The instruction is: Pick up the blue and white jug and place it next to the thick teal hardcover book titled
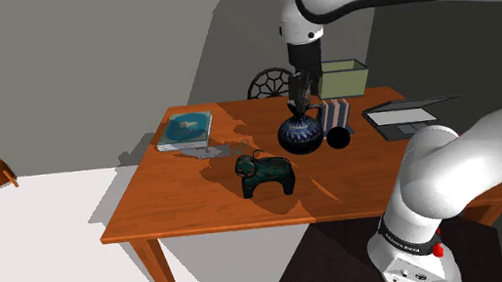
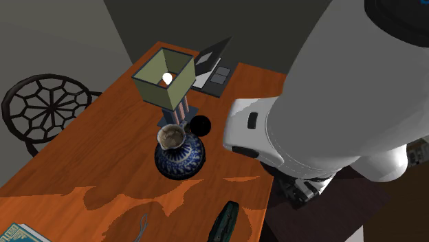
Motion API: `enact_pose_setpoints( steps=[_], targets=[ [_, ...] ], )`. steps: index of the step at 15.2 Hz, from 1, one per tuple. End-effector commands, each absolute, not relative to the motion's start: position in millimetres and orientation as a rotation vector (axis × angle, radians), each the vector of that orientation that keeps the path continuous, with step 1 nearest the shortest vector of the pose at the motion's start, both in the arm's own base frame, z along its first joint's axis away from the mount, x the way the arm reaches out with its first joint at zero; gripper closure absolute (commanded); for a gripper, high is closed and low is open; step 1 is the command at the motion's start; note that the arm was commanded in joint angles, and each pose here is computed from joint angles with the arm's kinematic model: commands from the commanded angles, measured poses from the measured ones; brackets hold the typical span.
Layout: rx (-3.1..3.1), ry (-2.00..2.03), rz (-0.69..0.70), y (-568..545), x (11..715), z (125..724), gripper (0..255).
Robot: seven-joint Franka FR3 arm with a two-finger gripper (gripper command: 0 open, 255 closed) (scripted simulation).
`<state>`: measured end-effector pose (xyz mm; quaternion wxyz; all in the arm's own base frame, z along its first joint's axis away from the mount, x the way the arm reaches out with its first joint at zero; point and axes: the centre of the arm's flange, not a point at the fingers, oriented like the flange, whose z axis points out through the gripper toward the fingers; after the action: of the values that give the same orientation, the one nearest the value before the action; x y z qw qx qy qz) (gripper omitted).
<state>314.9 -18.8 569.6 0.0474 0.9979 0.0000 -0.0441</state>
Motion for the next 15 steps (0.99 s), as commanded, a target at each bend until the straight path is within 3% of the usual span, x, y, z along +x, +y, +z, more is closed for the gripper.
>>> enact_pose_setpoints(
  steps=[1,15],
  targets=[
    [3.044,0.0,-0.135,-19,315,570,0],
    [3.036,0.55,-0.032,-194,321,503,0]
  ],
)
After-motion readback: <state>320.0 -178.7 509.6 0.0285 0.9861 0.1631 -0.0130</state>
